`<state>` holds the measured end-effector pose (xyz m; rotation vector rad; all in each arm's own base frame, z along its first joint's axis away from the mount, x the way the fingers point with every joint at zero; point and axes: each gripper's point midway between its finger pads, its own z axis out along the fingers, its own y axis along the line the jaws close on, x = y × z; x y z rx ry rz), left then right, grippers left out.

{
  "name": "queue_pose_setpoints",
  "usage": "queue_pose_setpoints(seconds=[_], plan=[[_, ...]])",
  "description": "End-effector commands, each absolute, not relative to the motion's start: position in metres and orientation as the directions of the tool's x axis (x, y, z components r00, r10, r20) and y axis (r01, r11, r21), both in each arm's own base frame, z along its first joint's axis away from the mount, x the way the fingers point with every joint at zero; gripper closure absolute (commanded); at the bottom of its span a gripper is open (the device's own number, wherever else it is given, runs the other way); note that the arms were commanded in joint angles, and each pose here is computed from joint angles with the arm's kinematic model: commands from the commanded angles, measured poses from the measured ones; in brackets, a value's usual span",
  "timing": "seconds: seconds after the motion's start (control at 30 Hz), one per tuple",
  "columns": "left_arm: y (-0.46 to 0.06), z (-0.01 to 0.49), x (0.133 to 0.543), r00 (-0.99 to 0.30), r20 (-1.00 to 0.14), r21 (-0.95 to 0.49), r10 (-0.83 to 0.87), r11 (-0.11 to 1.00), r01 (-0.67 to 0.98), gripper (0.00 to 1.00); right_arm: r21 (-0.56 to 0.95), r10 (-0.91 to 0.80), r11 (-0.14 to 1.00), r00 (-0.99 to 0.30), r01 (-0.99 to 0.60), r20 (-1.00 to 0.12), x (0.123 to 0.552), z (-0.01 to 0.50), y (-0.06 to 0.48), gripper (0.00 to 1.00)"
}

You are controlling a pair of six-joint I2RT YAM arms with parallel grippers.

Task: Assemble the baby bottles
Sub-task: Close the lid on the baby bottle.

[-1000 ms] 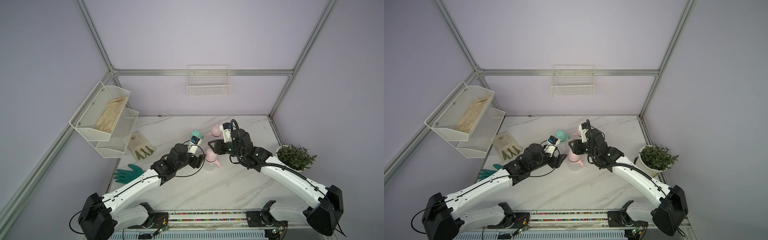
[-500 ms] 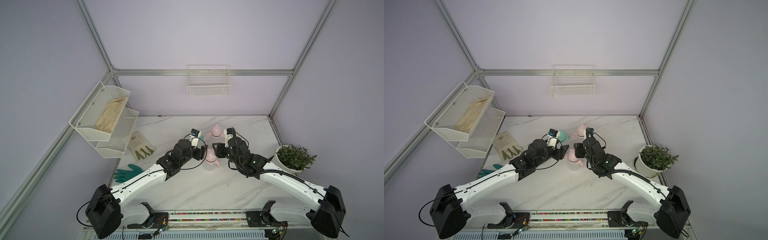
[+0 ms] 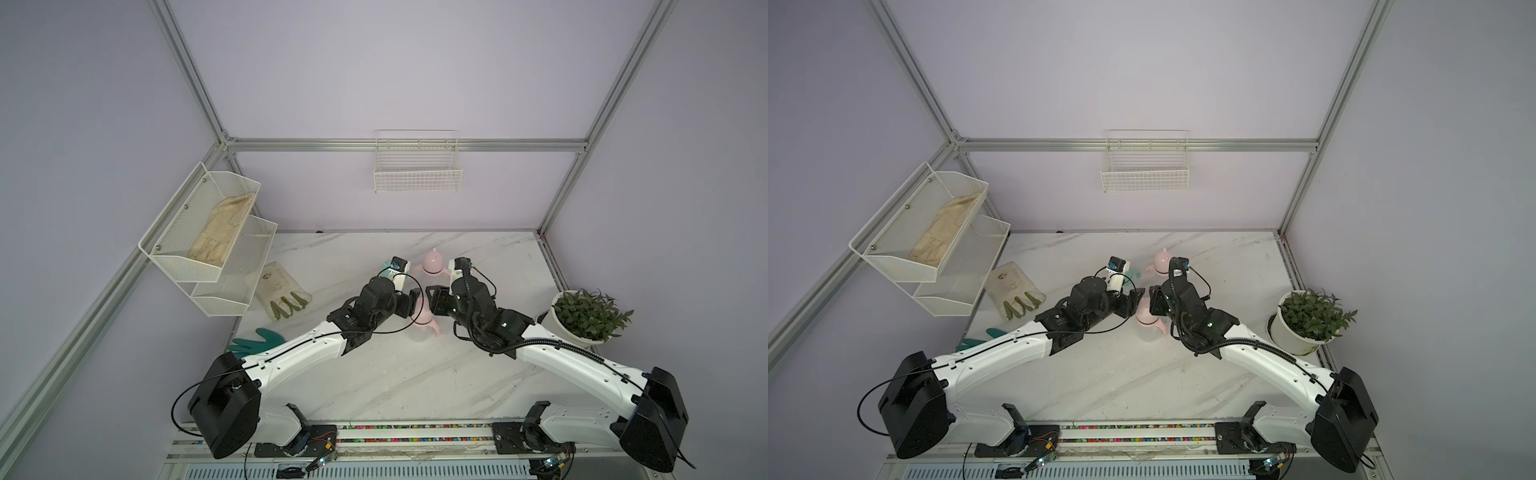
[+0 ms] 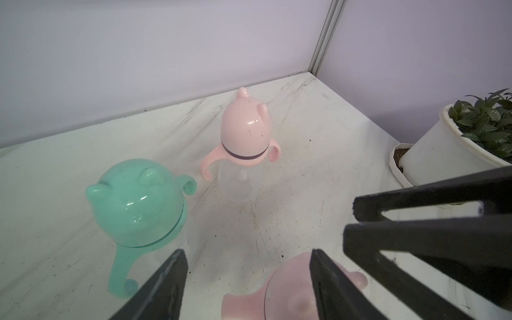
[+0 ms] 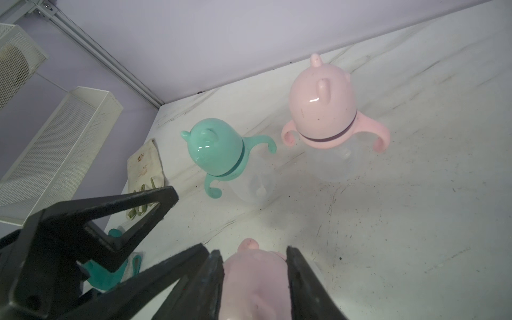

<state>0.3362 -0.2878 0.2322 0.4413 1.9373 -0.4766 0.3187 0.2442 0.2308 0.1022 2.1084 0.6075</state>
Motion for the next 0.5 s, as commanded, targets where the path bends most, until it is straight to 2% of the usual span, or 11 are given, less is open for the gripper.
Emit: queue_pose_setpoints(seconds=[0.0,0.47], plan=[[-0.297,0.269,0.343,-0.323,-0.946,-0.156,0.016,0.852,0.500,0.30,0.471,0.327,0.875,-0.581,-0.113,-0.745,0.317,0.222,0.246,0.59],[-0.310,0.239,0.344,-0.351,-0.935,-0.122,0.051,0.883,0.453,0.30,0.454,0.344,0.889,-0.578,-0.052,-0.740,0.314,0.197,0.237,0.59]])
